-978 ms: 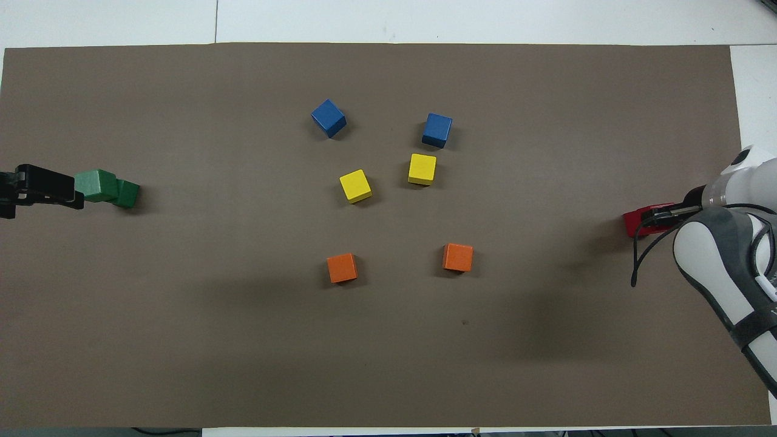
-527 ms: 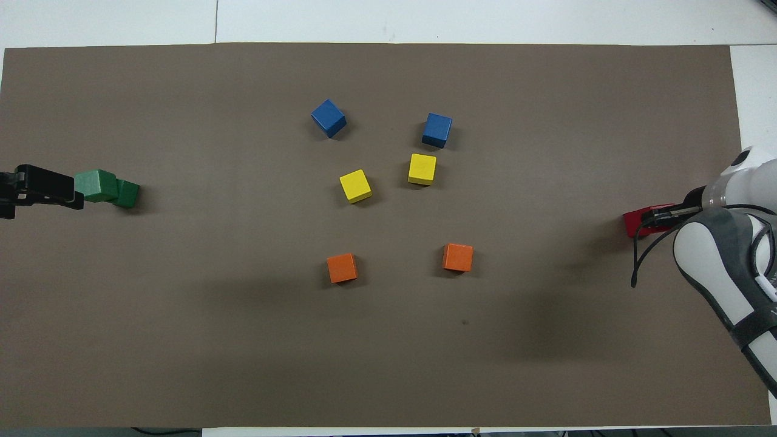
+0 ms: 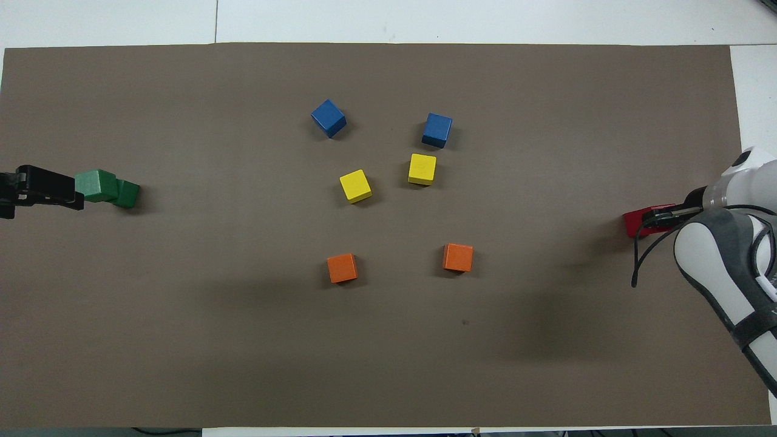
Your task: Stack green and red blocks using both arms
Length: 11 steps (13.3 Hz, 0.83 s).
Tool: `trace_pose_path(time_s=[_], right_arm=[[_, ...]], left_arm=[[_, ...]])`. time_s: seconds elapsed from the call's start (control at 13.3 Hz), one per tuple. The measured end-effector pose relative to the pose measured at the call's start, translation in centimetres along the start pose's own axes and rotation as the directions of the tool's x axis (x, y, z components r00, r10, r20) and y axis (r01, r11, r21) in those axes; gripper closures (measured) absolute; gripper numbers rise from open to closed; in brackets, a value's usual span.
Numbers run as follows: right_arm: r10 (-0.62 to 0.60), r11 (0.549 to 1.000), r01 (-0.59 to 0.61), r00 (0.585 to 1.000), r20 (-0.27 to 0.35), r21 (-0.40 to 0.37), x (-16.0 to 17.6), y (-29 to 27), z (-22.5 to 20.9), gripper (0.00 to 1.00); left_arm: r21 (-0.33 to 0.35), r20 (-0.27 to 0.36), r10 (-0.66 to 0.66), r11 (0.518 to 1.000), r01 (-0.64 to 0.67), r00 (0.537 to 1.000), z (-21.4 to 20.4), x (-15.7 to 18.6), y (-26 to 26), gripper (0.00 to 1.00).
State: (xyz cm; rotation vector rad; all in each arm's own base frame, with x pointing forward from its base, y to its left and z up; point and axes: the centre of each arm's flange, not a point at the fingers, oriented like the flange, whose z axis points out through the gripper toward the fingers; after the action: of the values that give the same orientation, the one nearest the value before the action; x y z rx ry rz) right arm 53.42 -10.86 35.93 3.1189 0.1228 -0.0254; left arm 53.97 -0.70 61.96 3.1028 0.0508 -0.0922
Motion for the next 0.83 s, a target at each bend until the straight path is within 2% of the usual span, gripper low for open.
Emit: trace_pose_path(time_s=[0.08, 0.3, 0.45, 0.53, 0.83], right_arm=[[0.000, 1.000, 0.000, 1.000, -0.001, 0.000, 0.0, 0.0, 0.0, 0.42], [0.000, 1.000, 0.000, 1.000, -0.004, -0.001, 0.0, 0.0, 0.0, 0.11], [0.000, 1.000, 0.000, 1.000, -0.004, -0.001, 0.0, 0.0, 0.0, 0.09], [0.000, 1.000, 0.000, 1.000, -0.005, -0.001, 0.0, 0.0, 0.0, 0.00], [0.003, 1.000, -0.003, 1.000, 0.016, 0.005, 0.1, 0.0, -1.6, 0.01]], left_arm=[[0.000, -0.001, 0.002, 1.000, -0.002, 1.000, 0.0, 0.0, 0.1, 0.00], [0.000, -0.002, 0.003, 1.000, -0.003, 1.000, -0.1, -0.1, 0.2, 0.00], [0.000, -0.002, 0.003, 1.000, -0.003, 1.000, -0.1, -0.1, 0.2, 0.00], [0.000, -0.002, 0.003, 1.000, -0.003, 1.000, -0.1, -0.1, 0.2, 0.00], [0.000, -0.004, 0.004, 1.000, -0.004, 1.000, -0.2, -0.1, 0.2, 0.00]])
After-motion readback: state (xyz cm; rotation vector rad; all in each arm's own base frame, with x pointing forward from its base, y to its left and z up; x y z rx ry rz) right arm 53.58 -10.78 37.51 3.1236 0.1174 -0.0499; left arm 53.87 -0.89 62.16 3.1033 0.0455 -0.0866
